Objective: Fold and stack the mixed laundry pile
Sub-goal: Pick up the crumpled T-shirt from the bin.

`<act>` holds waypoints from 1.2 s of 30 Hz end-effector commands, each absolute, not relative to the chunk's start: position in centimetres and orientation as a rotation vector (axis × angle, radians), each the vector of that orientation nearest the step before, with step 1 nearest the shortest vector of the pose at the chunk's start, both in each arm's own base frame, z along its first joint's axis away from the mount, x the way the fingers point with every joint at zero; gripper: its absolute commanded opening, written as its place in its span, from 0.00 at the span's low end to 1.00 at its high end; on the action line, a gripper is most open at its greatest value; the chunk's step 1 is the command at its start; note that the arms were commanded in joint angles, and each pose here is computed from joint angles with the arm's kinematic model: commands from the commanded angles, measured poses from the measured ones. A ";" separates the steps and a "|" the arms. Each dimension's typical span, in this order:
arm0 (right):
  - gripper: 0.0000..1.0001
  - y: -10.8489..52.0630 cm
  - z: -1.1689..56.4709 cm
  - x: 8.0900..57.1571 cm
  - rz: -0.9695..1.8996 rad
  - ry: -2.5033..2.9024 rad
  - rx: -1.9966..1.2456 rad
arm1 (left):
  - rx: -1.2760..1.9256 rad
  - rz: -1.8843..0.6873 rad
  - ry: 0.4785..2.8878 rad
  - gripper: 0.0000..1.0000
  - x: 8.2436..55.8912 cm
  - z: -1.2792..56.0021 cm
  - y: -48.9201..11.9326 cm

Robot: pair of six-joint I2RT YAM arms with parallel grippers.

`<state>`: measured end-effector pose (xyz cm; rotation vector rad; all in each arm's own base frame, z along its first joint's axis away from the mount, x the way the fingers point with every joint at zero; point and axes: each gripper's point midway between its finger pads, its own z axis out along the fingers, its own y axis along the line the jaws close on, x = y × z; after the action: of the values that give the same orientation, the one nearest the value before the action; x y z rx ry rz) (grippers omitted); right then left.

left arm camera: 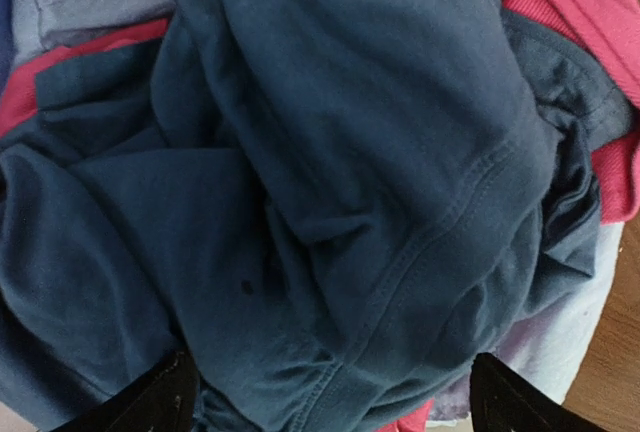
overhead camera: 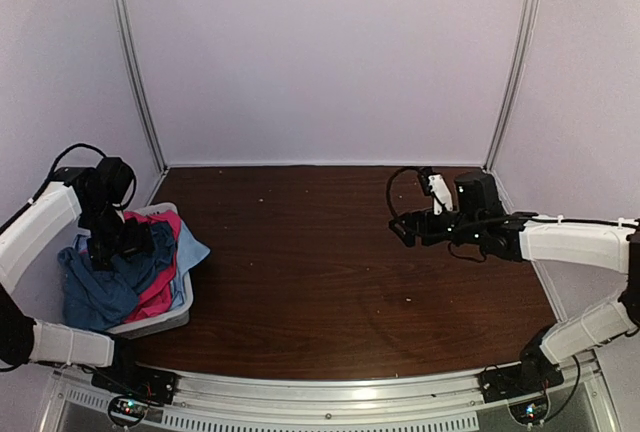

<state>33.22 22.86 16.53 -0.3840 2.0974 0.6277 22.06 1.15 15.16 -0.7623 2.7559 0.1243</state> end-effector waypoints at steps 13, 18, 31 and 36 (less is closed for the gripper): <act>1.00 24.0 17.5 34.8 0.700 2.080 -0.376 | -0.762 0.107 2.622 0.41 25.6 16.3 2.6; 1.00 23.7 17.5 34.8 0.692 2.083 -0.371 | -0.786 0.009 2.588 0.01 26.3 17.2 4.0; 1.00 22.5 19.1 35.6 0.703 2.047 -0.340 | -0.529 -0.208 2.148 0.00 32.3 35.0 2.7; 1.00 21.7 20.1 36.1 0.724 2.029 -0.317 | -0.278 -0.436 1.937 0.00 36.3 43.7 -3.7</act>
<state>35.41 21.98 16.84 -0.3346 2.1053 0.6824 32.36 1.61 36.09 -0.5241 2.1346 -0.2455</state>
